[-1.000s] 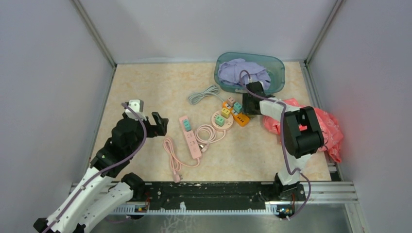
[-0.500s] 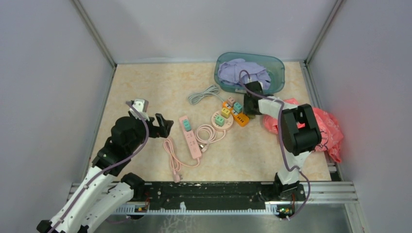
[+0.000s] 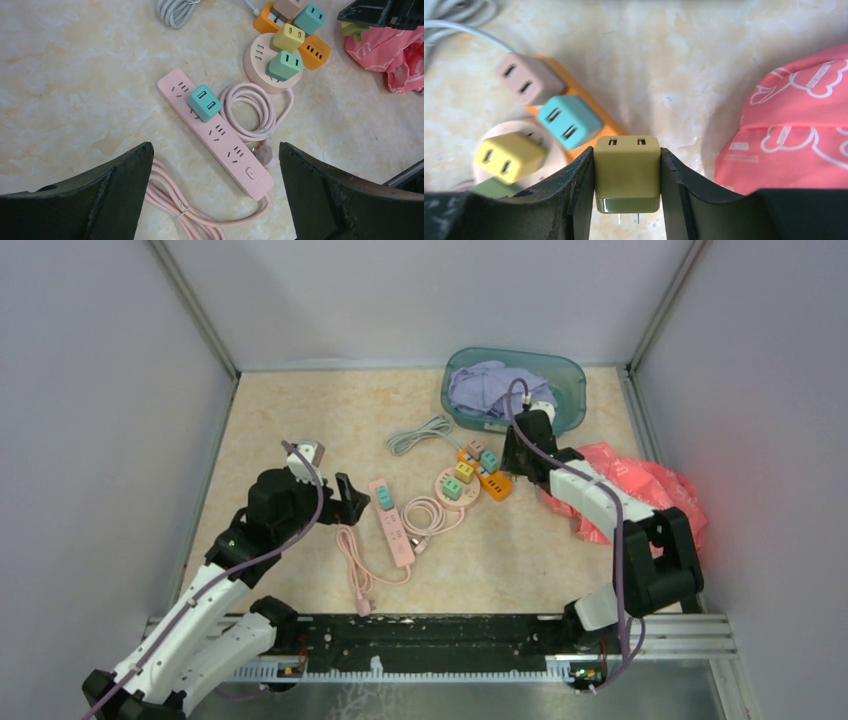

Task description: Insert the plug

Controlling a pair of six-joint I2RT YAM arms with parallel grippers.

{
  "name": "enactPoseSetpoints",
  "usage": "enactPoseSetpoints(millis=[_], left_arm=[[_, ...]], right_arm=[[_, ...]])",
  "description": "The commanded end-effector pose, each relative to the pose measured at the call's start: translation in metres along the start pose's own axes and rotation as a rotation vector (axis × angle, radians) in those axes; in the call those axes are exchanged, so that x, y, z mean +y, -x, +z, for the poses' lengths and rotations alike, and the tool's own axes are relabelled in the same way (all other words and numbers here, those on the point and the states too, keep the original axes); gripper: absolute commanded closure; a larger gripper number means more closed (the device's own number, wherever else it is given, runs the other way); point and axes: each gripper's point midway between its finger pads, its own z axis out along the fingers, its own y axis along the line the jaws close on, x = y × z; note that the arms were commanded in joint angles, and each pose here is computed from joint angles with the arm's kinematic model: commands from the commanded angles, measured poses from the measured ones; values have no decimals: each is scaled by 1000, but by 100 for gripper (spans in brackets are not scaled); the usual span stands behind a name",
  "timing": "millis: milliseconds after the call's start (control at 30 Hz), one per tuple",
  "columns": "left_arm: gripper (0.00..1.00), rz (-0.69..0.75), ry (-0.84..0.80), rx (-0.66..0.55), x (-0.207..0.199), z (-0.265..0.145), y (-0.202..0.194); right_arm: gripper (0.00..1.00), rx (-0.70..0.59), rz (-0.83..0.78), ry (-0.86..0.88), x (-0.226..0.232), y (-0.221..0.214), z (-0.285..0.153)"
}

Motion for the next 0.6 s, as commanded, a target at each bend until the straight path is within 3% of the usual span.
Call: enactPoseSetpoints(millis=[0, 567], left_arm=[[0, -71, -35, -25, -12, -2, 16], [2, -335, -237, -29, -52, 18, -4]], right_arm=[[62, -145, 49, 63, 27, 27, -35], [63, -319, 192, 392, 123, 31, -119]])
